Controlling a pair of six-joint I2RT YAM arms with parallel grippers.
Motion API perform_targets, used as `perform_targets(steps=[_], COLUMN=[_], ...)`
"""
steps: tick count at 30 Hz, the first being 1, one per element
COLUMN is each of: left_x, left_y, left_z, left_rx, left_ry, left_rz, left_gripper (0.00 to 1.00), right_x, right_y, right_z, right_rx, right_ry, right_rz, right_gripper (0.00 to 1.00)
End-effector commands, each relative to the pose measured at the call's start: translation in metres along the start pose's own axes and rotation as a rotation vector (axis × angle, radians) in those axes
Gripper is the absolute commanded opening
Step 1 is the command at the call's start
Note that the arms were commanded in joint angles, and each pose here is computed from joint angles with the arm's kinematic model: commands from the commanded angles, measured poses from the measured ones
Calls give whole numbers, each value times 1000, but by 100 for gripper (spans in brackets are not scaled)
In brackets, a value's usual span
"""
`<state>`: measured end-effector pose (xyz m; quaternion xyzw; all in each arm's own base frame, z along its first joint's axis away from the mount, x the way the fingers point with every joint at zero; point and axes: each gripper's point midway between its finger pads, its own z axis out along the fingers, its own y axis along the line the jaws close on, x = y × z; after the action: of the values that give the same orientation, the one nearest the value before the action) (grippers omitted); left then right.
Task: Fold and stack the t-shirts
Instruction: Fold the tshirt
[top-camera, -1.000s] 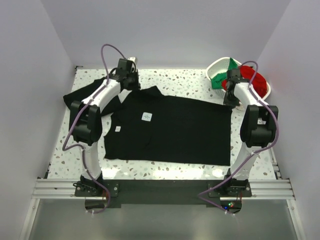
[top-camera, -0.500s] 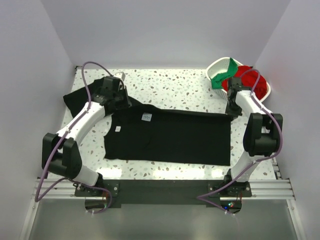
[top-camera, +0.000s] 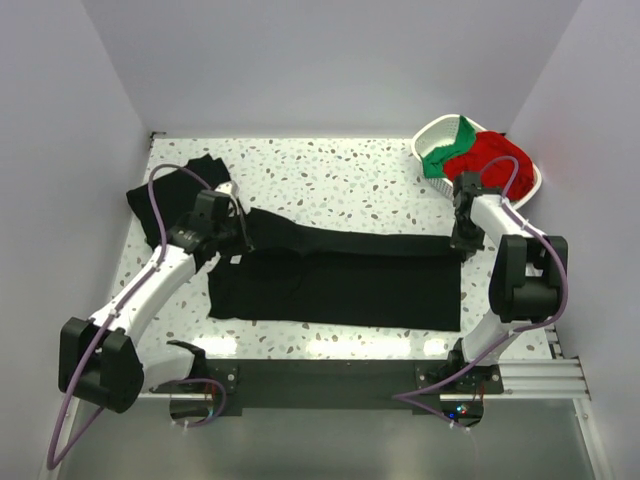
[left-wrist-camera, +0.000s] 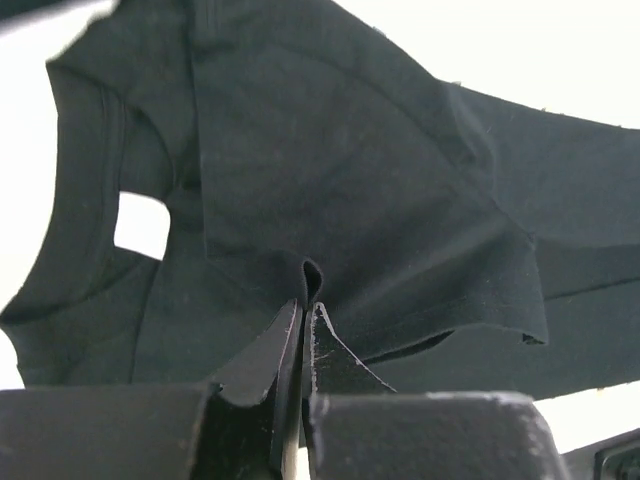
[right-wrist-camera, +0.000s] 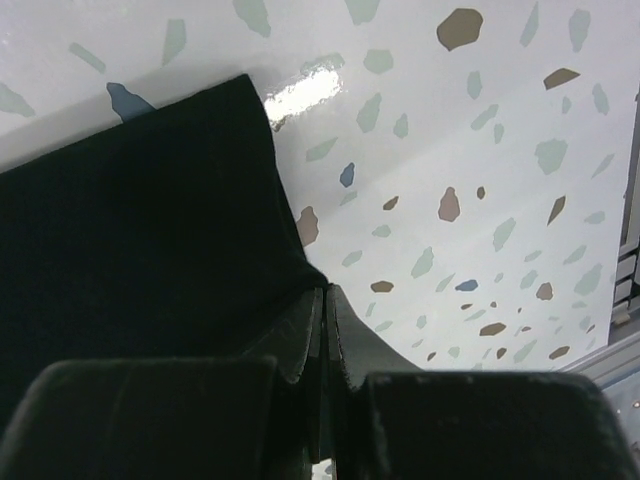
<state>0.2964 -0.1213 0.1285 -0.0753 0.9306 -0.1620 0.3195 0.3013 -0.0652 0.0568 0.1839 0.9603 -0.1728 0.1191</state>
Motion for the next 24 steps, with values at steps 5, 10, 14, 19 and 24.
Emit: perform_targets(steps=[5, 10, 14, 19, 24], left_x=[36, 60, 74, 89, 86], left_y=[4, 7, 11, 14, 3], left_z=[-3, -2, -5, -11, -27], left_rx=[21, 16, 16, 20, 58], left_ry=[84, 149, 179, 219, 215], left_rz=[-30, -24, -22, -33, -60], left_gripper=[0, 0, 0, 21, 52], right_x=[7, 14, 21, 29, 22], right_y=[-11, -15, -16, -16, -14], right_z=[0, 3, 5, 8, -3], right_rx=[57, 84, 92, 96, 71], right_ry=[2, 21, 33, 58, 36], right_rz=[25, 30, 34, 27, 36], right_gripper=[0, 0, 0, 0, 49])
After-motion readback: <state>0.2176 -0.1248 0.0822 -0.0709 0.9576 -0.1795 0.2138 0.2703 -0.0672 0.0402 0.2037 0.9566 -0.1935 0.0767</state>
